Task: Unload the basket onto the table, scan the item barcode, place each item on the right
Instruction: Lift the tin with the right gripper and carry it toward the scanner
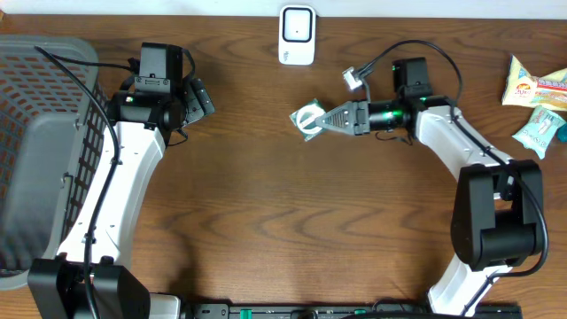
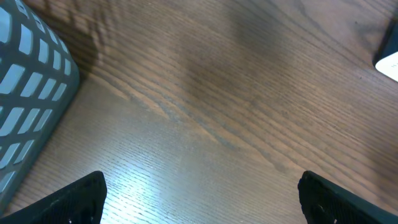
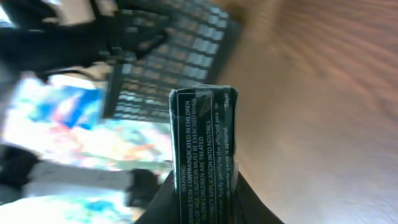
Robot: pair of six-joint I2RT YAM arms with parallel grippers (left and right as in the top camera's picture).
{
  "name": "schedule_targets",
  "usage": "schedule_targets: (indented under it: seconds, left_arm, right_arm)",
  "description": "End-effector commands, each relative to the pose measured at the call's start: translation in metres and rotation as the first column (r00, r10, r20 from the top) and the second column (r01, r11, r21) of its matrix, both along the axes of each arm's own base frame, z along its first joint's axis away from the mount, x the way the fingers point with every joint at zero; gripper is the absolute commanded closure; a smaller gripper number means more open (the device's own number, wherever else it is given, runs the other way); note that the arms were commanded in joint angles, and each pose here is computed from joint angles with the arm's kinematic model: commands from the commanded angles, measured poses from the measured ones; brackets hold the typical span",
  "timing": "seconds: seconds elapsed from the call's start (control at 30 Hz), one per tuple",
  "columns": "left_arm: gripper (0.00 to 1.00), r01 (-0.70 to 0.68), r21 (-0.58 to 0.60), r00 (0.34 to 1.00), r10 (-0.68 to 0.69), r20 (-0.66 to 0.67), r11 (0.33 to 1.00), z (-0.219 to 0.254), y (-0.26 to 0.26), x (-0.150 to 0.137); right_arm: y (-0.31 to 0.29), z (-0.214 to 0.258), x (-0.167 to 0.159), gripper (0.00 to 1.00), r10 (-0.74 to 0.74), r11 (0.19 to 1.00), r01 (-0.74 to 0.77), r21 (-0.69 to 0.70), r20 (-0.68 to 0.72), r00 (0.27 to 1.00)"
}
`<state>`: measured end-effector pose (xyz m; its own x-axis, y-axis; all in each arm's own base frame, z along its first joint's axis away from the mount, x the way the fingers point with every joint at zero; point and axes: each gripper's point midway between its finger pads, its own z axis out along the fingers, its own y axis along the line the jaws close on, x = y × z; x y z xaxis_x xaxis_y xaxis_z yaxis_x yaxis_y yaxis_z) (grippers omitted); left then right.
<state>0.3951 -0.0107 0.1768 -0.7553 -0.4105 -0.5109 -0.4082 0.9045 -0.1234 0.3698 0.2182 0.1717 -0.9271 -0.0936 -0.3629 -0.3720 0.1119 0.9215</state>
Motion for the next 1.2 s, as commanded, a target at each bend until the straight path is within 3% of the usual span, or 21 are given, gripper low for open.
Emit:
schedule_targets:
  seconds: [0.0,0.3,0.53,1.17]
  left_arm:
    - [0.02,-0.013,0.011,1.000,0.013,-0.005,1.000,-0.001,0.004,-0.001]
    - [0.02,-0.013,0.011,1.000,0.013,-0.005,1.000,-0.001,0.004,-0.001]
    - [0.02,-0.013,0.011,1.000,0.013,-0.005,1.000,-0.001,0.004,-0.001]
    - [0.02,-0.013,0.011,1.000,0.013,-0.005,1.000,-0.001,0.004,-0.001]
  right_arm:
    - [-0.004,0.024,-0.005,0.97,0.060,0.991,-0.043,0.124,-0.133,0.989]
    - [-0.009,0.026,0.001,0.99,0.037,0.995,0.002,0.104,-0.374,0.927]
    - [-0.023,0.029,0.013,0.99,-0.010,0.995,0.072,0.067,-0.660,0.751]
    - [-0.049,0.047,0.042,0.99,-0.059,0.988,0.117,0.098,-0.458,0.887]
